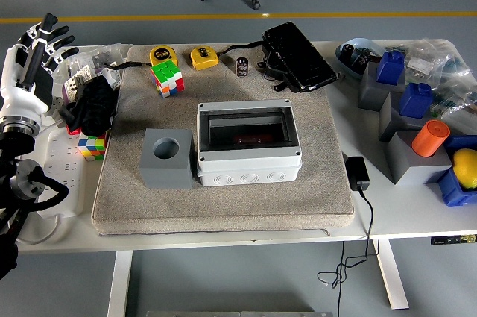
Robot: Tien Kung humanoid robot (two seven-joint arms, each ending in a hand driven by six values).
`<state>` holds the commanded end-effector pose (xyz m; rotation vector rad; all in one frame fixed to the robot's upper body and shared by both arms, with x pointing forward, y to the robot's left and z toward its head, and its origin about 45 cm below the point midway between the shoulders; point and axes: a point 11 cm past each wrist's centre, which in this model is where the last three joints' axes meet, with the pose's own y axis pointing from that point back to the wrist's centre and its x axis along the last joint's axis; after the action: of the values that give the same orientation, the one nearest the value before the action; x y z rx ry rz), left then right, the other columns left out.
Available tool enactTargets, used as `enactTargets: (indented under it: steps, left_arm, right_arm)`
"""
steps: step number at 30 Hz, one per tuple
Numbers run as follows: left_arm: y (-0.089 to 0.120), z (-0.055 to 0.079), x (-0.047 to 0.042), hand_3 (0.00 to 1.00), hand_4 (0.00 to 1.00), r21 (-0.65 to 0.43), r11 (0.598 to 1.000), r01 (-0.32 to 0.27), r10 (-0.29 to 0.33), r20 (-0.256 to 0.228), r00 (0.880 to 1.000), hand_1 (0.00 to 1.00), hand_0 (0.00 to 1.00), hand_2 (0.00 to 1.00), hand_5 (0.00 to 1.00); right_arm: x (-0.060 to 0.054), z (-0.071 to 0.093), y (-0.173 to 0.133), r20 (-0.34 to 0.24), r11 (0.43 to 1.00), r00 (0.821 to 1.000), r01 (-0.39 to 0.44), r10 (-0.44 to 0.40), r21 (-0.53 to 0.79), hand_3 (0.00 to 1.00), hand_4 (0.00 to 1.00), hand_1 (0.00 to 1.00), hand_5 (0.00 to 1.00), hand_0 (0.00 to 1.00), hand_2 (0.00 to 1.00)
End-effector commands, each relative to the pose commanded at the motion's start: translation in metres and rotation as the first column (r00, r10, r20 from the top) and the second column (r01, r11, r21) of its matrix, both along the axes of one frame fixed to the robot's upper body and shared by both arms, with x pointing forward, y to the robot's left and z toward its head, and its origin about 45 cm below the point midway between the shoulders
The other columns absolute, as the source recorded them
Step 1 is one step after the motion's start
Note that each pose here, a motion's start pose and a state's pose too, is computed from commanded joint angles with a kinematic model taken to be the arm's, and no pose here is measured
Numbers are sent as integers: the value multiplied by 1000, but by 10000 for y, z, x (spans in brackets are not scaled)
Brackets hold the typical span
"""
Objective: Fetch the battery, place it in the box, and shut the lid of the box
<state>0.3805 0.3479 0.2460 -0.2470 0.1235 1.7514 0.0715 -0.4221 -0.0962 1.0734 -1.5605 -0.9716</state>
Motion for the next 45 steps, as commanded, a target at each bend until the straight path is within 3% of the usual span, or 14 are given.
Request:
enactTargets:
  steps: [27,38,45]
  left_arm:
    - [152,81,-42,637,976,29,999,-24,23,17,1000,610,525,609,527]
    - [206,50,-73,638,976,34,999,-31,31,10,999,610,526,610,527]
    - [221,40,-83,637,976,34,999,-34,34,8,999,611,526,610,531]
  right_arm:
    - [79,10,7,-3,999,999,-41,41,-6,571,923,658,483,624,666]
    - [-12,-9,11,-32,998,997,-68,68,-4,573,923,658,483,624,667]
    - [9,4,-10,-30,997,997,-77,77,-11,573,923,659,482,624,667]
